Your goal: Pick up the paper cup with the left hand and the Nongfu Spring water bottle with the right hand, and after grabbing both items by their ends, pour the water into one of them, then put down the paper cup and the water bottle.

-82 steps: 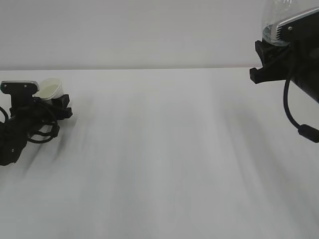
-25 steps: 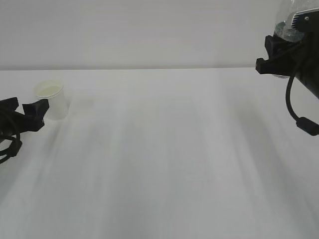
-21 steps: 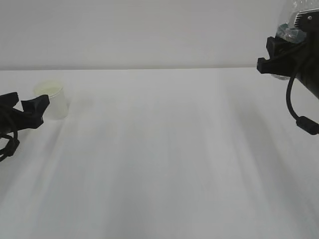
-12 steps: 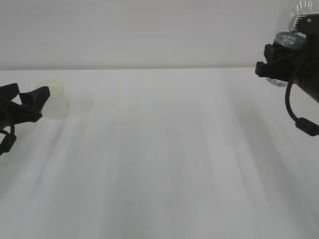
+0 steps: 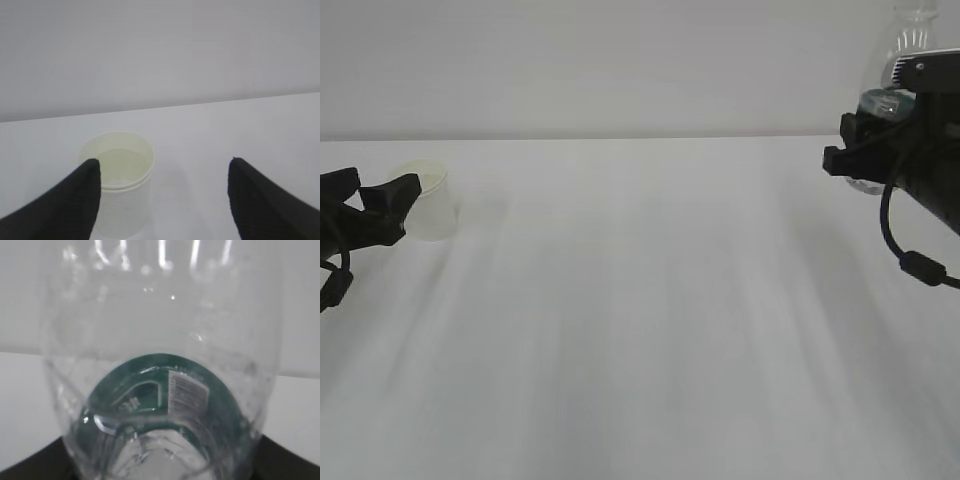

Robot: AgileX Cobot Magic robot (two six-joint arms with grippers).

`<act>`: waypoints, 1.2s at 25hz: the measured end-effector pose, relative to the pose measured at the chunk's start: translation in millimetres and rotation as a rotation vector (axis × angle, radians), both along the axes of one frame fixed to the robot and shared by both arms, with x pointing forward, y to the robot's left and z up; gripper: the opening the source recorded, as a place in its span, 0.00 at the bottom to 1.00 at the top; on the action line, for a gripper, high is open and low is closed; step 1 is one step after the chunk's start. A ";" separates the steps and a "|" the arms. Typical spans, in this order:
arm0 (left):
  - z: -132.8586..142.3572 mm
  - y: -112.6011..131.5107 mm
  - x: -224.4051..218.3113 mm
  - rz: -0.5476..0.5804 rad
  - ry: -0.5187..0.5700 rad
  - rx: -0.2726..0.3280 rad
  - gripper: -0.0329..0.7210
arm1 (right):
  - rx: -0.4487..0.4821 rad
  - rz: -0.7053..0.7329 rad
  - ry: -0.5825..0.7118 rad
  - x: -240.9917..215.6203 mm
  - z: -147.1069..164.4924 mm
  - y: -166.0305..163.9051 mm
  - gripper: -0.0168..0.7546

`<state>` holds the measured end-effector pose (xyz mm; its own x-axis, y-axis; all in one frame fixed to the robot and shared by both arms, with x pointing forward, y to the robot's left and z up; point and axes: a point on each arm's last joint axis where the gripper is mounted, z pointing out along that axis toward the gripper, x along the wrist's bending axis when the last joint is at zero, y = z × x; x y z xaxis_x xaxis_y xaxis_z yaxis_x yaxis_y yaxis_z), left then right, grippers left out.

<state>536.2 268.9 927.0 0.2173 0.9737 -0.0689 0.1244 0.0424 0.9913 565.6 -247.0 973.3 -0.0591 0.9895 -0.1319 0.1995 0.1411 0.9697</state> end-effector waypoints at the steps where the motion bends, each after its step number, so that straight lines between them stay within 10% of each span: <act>1: 0.0 0.0 0.0 0.000 0.000 -0.002 0.79 | -0.002 0.000 0.008 0.7 -3.0 0.1 0.54; 30: -0.7 -0.1 -0.8 -0.002 0.004 -0.001 0.78 | 0.052 -0.030 0.094 51.3 -65.0 -29.8 0.54</act>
<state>535.4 268.8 926.3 0.2187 0.9732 -0.0704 0.1282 0.0429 0.9908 616.8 -276.8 908.2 -0.0389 0.9964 -0.0752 0.2929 0.0833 0.9525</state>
